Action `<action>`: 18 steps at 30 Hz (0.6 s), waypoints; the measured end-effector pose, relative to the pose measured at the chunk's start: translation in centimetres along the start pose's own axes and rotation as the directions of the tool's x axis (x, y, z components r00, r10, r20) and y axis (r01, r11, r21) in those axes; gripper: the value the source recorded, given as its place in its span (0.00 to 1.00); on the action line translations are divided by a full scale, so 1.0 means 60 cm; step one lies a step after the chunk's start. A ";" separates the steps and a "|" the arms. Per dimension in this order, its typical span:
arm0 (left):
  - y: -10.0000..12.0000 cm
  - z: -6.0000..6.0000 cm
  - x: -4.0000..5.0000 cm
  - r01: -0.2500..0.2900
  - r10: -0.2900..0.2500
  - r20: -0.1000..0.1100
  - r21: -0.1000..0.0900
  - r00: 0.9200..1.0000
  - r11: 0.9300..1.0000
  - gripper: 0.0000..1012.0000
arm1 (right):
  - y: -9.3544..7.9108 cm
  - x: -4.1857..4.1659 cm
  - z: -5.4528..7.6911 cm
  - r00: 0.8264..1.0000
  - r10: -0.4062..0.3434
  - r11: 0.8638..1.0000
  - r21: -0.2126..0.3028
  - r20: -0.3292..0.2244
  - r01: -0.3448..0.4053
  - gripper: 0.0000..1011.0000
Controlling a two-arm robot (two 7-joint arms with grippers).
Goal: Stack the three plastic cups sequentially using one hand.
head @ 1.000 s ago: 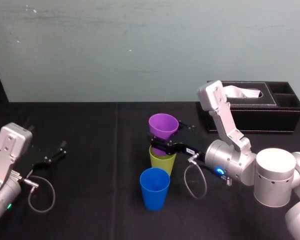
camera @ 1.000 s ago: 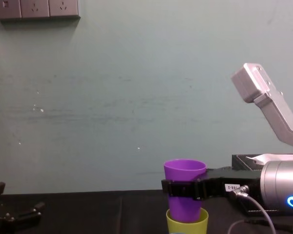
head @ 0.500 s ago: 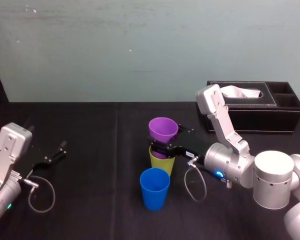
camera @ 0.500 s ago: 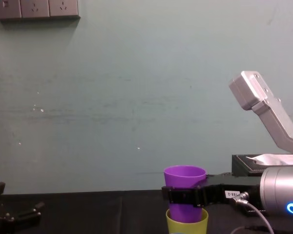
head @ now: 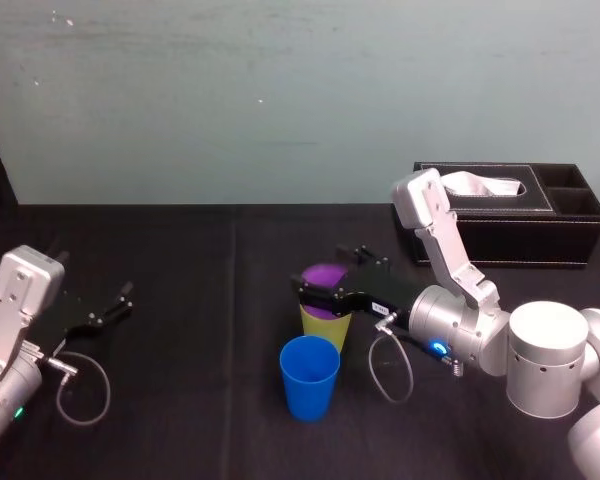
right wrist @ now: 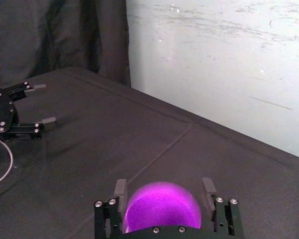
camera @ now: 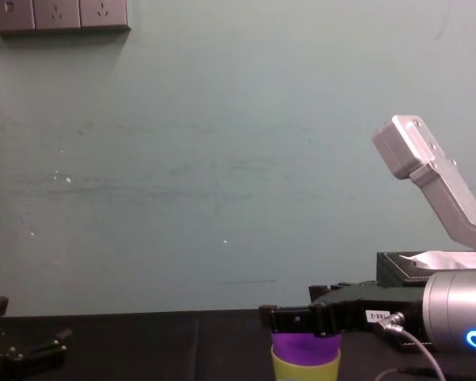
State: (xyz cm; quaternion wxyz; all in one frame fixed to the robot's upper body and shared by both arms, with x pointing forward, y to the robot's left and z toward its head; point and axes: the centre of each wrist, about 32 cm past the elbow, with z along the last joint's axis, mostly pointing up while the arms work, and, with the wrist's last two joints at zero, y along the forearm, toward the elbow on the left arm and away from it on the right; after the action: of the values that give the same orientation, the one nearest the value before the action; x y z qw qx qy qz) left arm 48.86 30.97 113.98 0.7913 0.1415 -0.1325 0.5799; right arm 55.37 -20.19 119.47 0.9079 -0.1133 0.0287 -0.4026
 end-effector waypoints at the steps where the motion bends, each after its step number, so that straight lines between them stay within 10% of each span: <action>1: 0.000 0.000 0.000 0.000 0.000 0.000 0.000 1.000 1.000 0.99 | 0.000 0.000 0.000 1.000 0.000 1.000 0.000 0.000 0.000 0.94; 18: 0.000 0.000 0.000 0.000 0.000 0.000 0.000 1.000 1.000 0.99 | -0.010 0.001 0.004 0.999 -0.036 0.998 0.058 0.005 0.036 0.99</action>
State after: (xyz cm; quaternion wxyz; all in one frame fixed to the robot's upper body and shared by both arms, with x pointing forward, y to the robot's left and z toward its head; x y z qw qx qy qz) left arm 48.86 30.96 113.98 0.7913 0.1415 -0.1324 0.5799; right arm 54.99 -20.58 119.88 0.9034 -0.0888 0.0123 -0.4194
